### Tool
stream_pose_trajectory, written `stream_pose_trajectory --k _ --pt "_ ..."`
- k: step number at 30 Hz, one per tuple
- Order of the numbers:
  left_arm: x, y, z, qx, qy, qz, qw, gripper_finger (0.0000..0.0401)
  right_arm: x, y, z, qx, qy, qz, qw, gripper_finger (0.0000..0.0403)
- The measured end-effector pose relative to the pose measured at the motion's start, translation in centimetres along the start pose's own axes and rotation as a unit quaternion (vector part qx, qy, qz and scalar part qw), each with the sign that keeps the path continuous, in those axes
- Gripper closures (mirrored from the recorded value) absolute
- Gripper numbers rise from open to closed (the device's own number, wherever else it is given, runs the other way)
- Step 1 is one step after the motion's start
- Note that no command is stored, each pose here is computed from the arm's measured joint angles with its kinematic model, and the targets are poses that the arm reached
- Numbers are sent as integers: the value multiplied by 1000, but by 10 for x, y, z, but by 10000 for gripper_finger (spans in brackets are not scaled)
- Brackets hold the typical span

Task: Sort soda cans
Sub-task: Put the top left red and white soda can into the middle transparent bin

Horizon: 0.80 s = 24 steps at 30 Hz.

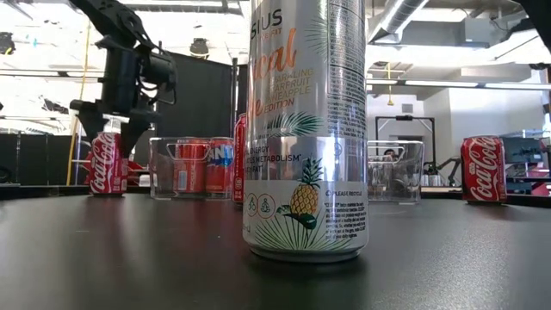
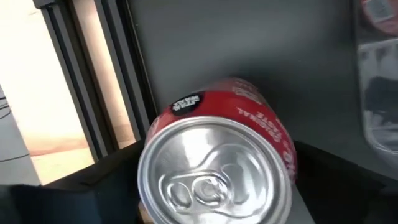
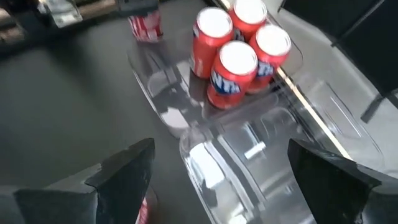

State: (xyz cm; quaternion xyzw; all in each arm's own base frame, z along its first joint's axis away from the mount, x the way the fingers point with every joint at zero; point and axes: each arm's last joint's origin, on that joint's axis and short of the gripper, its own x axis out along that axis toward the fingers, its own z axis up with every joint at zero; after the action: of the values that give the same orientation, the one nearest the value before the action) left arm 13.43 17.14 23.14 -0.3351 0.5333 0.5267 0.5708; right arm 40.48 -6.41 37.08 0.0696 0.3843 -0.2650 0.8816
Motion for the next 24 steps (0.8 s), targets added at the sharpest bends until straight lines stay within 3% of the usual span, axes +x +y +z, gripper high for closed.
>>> stream_pose_trajectory --k 3,9,17,24 --pt "0 0 1 1 0 0 1000 91 1 -4 -3 -3 17 -7 1000 23" --pt "-17 5 -1 -5 -5 -11 1000 96 -10 -16 -3 -1 27 -16 999 23" --pt "-86 11 7 17 -45 -28 998 96 -47 -46 -3 4 25 -31 999 23" --pt "-146 13 18 10 -148 -82 986 96 -66 -75 -17 16 65 -59 996 23"
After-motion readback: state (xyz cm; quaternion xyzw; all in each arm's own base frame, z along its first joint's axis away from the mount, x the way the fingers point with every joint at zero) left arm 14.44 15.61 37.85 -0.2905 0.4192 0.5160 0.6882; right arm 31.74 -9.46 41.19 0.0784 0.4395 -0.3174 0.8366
